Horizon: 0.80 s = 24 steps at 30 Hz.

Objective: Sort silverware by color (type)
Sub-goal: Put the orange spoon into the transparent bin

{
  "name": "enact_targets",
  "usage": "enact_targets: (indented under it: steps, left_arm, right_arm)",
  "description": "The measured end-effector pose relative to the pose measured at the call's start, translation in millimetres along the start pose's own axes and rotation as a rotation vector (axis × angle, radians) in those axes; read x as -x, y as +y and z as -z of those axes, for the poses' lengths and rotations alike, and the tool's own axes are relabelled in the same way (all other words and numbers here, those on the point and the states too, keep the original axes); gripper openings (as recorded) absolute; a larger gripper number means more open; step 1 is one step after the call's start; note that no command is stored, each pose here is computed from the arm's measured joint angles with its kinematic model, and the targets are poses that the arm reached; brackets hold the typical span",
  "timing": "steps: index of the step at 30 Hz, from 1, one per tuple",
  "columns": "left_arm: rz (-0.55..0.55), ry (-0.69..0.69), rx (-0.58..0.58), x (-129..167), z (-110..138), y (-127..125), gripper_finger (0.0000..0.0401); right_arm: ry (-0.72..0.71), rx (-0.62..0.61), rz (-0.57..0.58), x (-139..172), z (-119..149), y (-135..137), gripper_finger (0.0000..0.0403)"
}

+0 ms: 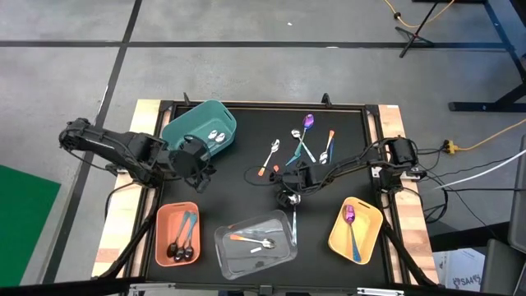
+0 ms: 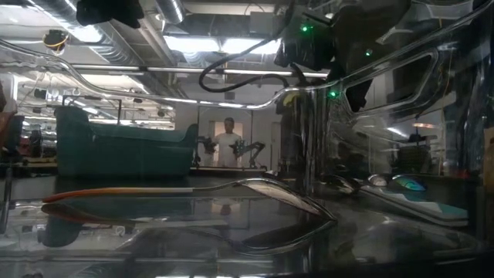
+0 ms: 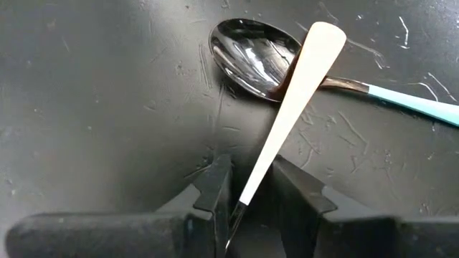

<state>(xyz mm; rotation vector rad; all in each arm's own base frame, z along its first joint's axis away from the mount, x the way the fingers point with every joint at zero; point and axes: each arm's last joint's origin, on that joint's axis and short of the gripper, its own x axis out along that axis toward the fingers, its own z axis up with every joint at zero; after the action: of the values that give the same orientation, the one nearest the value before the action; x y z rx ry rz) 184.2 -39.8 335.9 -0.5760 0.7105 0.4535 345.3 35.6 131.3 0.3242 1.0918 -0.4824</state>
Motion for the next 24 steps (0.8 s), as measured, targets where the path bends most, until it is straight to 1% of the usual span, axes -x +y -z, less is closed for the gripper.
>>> enact_targets:
  steps: [8,12,16,24]
  left_arm:
    - [0.053,-0.070,0.035,27.8,-2.2,15.8,0.0085]
    - [0.067,-0.106,0.052,36.7,-3.1,21.1,0.0085]
    - [0.073,-0.132,0.062,42.1,-3.7,24.7,0.0085]
    - [0.071,-0.137,0.063,42.4,-3.8,24.9,0.0085]
  right_arm:
    - [-0.017,0.003,0.000,5.1,-8.9,4.3,0.0094]
    - [-0.020,0.002,-0.002,5.5,-9.5,4.6,0.0094]
    - [-0.019,0.003,0.003,5.6,-9.4,4.4,0.0094]
    - [-0.023,0.003,0.004,6.3,-9.8,4.3,0.0094]
